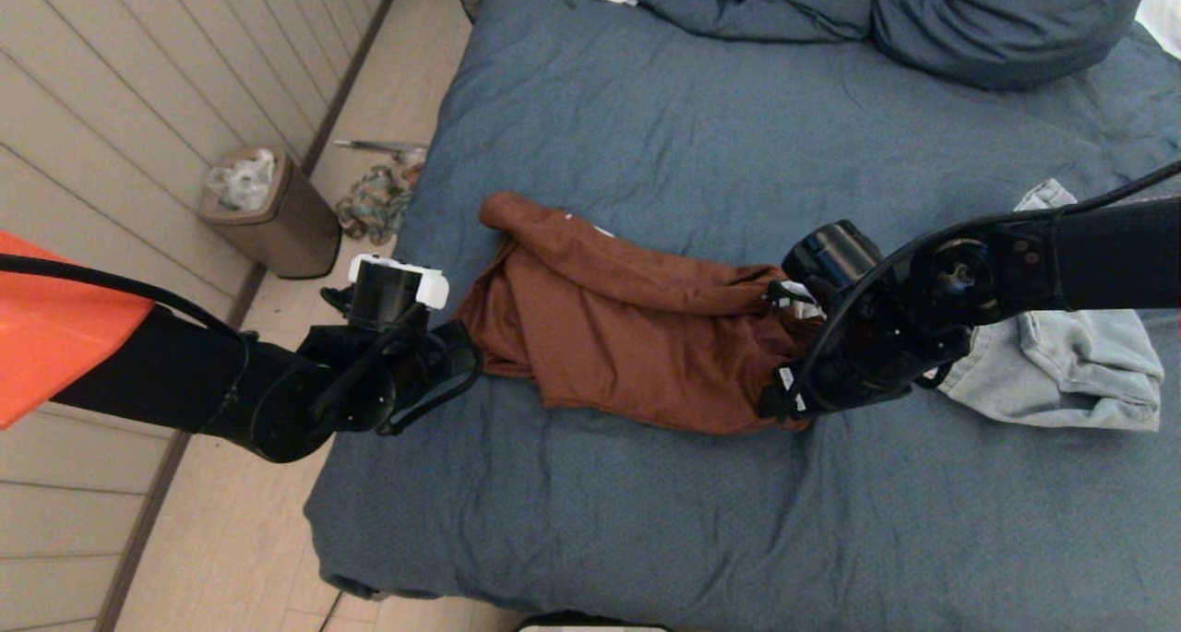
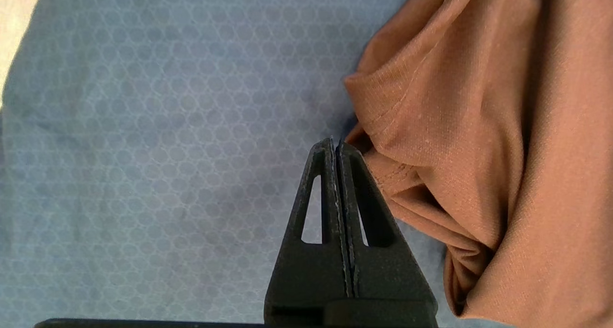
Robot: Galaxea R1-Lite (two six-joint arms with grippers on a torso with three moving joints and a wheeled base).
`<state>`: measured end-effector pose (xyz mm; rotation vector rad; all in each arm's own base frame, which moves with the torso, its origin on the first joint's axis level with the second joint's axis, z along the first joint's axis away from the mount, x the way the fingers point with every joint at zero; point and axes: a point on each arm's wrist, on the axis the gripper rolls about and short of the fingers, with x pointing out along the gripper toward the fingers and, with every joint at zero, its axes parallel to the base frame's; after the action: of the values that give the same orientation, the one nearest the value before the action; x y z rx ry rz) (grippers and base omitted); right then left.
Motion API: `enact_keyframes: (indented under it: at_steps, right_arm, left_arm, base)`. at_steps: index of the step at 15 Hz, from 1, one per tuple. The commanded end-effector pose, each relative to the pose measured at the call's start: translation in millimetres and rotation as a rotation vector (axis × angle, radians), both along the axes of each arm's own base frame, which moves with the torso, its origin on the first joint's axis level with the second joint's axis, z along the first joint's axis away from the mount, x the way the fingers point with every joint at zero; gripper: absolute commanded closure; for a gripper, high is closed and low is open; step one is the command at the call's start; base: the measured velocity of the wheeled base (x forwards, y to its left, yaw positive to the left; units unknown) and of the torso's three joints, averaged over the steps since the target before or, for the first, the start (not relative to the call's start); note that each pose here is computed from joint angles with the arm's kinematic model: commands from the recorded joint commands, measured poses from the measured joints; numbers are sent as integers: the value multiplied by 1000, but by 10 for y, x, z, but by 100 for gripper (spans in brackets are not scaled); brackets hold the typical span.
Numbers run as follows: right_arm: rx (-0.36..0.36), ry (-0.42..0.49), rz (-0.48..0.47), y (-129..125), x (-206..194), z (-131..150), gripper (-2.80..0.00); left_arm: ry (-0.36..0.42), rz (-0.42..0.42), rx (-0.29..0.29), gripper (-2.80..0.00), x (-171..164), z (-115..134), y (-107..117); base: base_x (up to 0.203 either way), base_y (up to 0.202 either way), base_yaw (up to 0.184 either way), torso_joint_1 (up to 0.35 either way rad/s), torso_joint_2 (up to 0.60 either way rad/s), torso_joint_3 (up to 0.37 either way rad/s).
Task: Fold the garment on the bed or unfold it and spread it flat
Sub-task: Fold the brown shorts
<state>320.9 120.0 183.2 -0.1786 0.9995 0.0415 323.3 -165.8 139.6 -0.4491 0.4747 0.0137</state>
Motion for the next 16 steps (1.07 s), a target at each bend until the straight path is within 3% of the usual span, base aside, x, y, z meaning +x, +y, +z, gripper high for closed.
enact_keyframes:
  at_steps: [1, 6, 11, 16]
  right_arm:
    - [-13, 28, 1, 28, 39, -97, -280]
    - [-47, 25, -39, 29, 183, -228, -280]
    - [77, -177, -111, 171, 399, -310, -280]
    - [115, -212, -100, 315, 420, -441, -280]
  left_arm:
    - [2, 7, -2, 0, 11, -14, 12]
    - [7, 11, 1, 0, 15, -35, 11]
    - [-16, 46, 10, 0, 25, -24, 15]
    - [-12, 46, 12, 0, 23, -37, 16]
  base:
    - [0, 0, 0, 0, 0, 0]
    - [0, 0, 0, 0, 0, 0]
    - [0, 0, 0, 0, 0, 0]
    - [0, 0, 0, 0, 0, 0]
